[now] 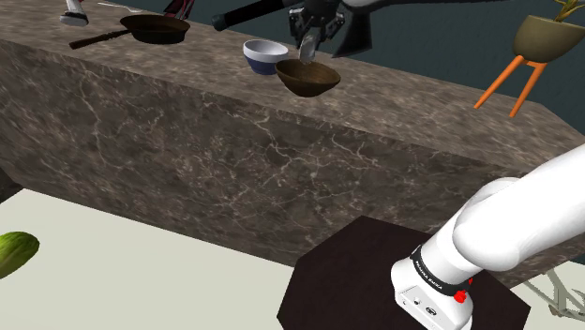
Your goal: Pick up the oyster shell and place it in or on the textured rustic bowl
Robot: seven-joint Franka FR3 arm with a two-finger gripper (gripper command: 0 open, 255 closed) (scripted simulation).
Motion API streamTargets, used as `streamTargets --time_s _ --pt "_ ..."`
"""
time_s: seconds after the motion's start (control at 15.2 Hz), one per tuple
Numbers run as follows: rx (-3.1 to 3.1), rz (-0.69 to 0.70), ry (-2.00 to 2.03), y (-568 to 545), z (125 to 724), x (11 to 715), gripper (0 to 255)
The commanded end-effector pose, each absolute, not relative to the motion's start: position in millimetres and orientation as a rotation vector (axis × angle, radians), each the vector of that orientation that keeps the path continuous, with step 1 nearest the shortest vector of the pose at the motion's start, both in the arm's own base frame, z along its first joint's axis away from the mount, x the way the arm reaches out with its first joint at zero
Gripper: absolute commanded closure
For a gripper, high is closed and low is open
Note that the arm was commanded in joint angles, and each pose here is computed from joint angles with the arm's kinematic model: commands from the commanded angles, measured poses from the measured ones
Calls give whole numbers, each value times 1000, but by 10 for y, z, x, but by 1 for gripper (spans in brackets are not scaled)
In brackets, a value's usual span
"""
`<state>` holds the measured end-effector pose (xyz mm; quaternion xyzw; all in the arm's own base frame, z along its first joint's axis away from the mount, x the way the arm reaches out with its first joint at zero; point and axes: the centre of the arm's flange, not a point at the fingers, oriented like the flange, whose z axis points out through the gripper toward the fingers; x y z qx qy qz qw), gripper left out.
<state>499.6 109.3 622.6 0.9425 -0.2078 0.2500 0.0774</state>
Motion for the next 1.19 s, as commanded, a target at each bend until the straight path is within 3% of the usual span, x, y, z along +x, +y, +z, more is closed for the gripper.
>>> streamTargets --time_s 0.0,0.86,0.92,1.12 --pt "2823 748 -622 1090 6331 5010 255" --pt "2824 749 -622 1198 6688 4676 255" --pt "2824 749 -622 1198 6688 4676 0" --pt "3100 632 -395 748 6407 4628 0"
